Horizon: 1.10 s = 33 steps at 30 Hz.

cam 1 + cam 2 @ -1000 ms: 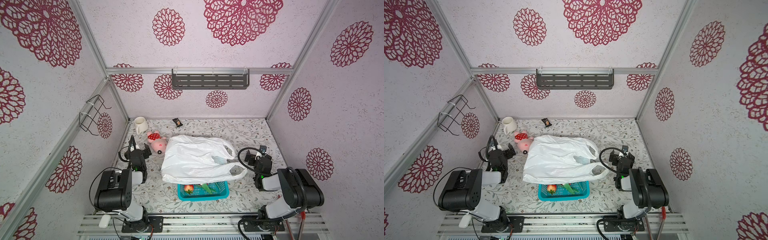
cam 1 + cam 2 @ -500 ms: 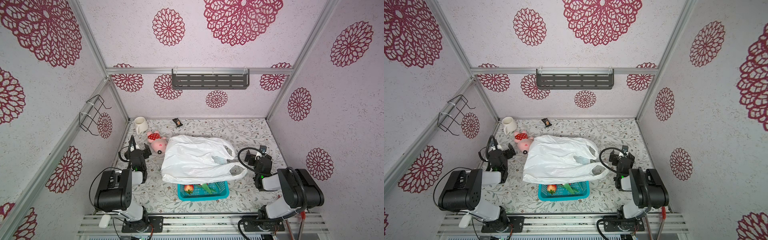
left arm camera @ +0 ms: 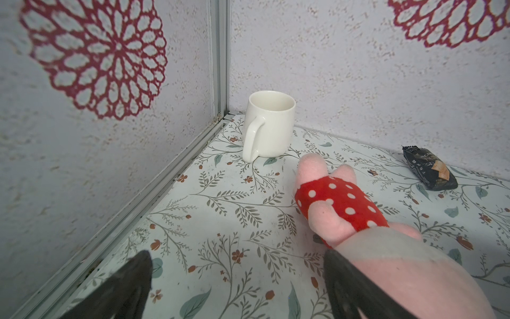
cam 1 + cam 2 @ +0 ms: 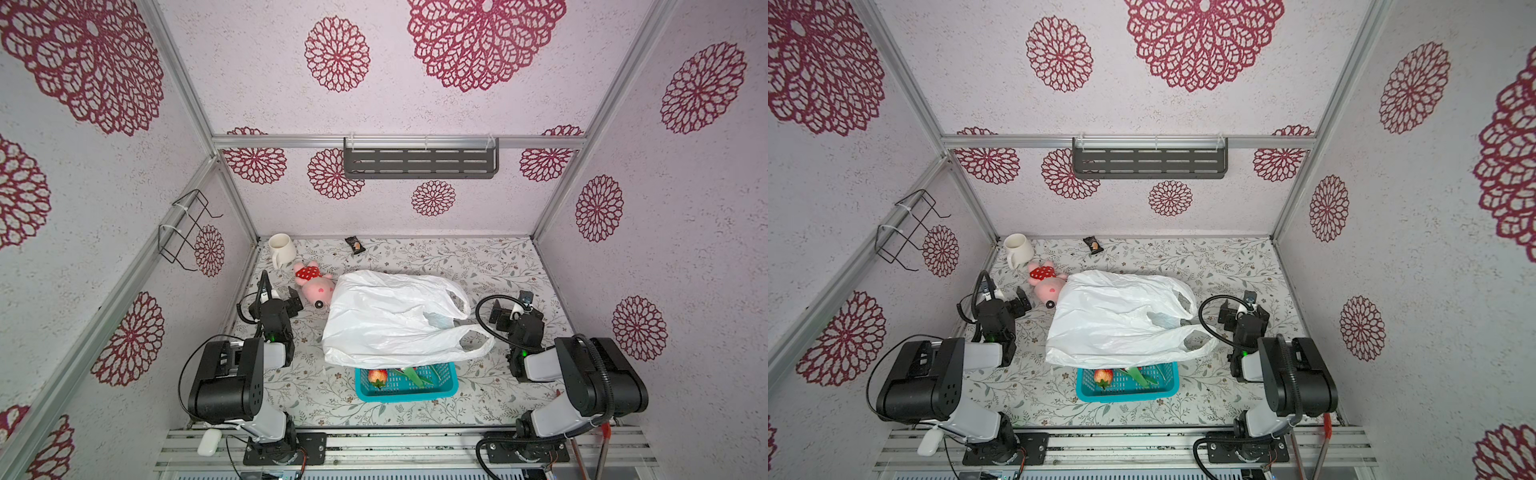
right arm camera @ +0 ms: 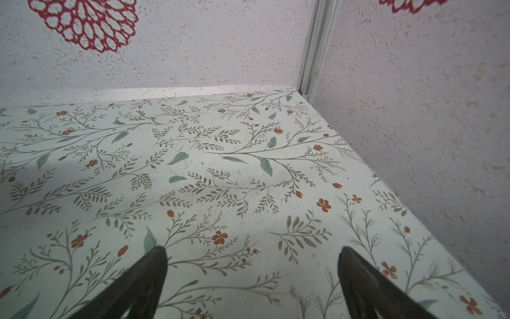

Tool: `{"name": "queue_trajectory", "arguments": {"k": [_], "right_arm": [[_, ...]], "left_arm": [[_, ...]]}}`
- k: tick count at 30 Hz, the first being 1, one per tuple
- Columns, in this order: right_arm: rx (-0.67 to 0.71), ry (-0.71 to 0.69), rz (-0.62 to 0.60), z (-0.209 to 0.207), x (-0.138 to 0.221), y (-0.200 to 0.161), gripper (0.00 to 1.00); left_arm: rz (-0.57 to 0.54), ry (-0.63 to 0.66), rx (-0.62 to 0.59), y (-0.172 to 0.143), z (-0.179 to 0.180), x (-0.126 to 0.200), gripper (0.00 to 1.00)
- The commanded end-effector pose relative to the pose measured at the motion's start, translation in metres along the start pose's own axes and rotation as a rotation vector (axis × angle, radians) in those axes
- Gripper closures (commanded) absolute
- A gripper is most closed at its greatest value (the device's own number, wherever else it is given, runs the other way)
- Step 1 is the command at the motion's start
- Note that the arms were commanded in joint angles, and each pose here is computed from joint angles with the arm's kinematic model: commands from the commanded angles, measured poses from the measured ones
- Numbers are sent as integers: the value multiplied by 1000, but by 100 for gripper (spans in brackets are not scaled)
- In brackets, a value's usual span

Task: Place the fruits into the plastic bag
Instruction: Move the plastic bag to the bin.

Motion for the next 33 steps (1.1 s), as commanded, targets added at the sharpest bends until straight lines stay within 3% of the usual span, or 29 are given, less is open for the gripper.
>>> {"name": "queue_trajectory", "arguments": {"k": [1,3,5,6,9,12,16,22,26,33], "right_arm": [[-10,7,-59,2,3,15,1],[-37,-77,-49,-6,1,26,1],[-66,-180,32,-11,-5,45,1],[-89,-207,55,-11,-6,54,1],[-168,-217,96,7,2,77,3],[-203,-217,87,38,21,81,3],[-298,-195,159,78,40,55,5],[-127,-162,252,130,53,19,4],[-119,-172,300,140,65,-2,4],[-1,-49,385,163,90,-22,2]], "left_arm": [[-11,5,-19,3,4,3,1],[14,14,-27,18,5,-1,1],[205,11,-41,38,4,-11,1],[233,0,-38,50,2,-14,1],[182,-60,-30,80,-18,-6,1],[82,34,30,108,-24,10,1],[143,26,125,126,-50,27,1],[160,-138,-16,143,-144,74,1],[134,-251,-81,154,-199,112,1],[109,-447,-139,178,-260,155,1]]}}
Point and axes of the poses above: each gripper's point midway between its finger pads, its own x axis back along the fingers, its own z axis along the line the jaws close on, y = z × x, the point moved 4 cm from there along x, back along the fingers, and after that the axes turned 10 degrees about -x, right-handed, at the moved point
